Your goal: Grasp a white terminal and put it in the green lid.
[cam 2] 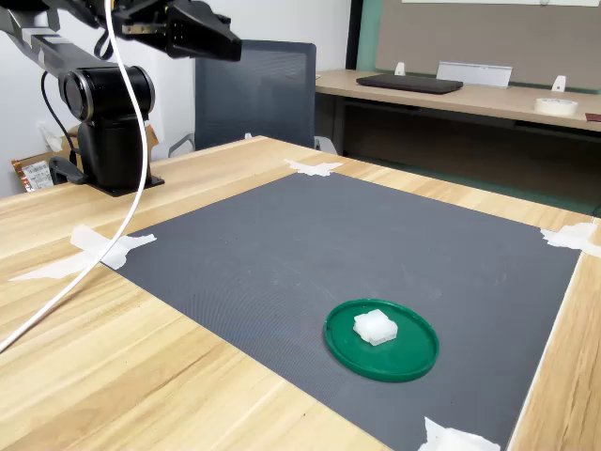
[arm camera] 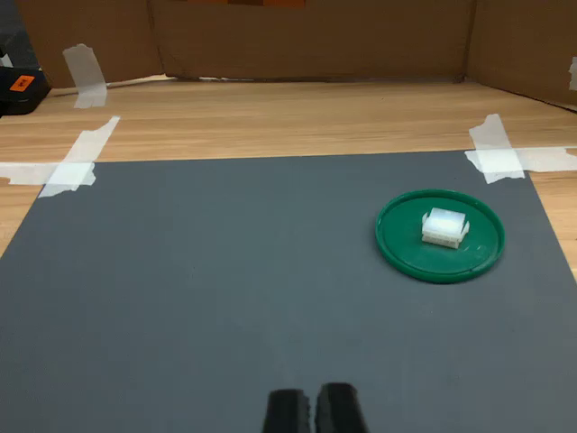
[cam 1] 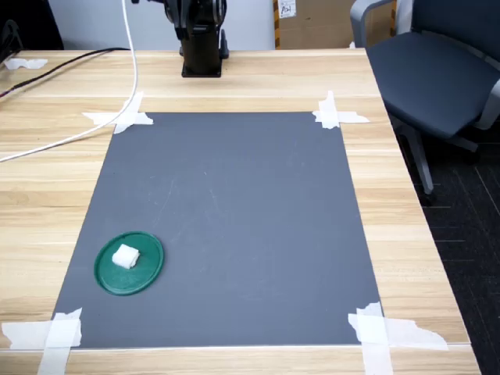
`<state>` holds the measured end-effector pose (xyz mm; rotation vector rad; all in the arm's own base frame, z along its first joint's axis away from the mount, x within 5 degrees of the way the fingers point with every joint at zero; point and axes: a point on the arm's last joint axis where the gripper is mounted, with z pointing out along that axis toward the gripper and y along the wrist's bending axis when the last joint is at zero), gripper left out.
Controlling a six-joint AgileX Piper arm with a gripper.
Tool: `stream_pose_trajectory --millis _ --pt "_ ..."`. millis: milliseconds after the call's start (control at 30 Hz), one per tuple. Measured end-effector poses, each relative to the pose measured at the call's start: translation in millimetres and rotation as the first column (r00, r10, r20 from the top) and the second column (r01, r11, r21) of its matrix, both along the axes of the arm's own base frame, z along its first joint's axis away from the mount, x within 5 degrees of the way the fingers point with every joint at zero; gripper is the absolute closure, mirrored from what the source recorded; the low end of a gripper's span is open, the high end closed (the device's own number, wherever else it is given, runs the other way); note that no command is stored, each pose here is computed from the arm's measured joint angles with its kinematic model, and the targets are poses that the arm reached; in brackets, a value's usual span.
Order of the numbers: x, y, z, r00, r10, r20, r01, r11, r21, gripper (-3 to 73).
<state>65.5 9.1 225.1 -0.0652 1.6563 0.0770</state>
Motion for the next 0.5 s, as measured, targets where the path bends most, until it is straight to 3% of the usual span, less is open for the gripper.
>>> stream_pose_trajectory --millis 500 --pt "-10.0 0.3 -24.0 0.999 0.0 0.05 0.0 1.0 -0.002 72.3"
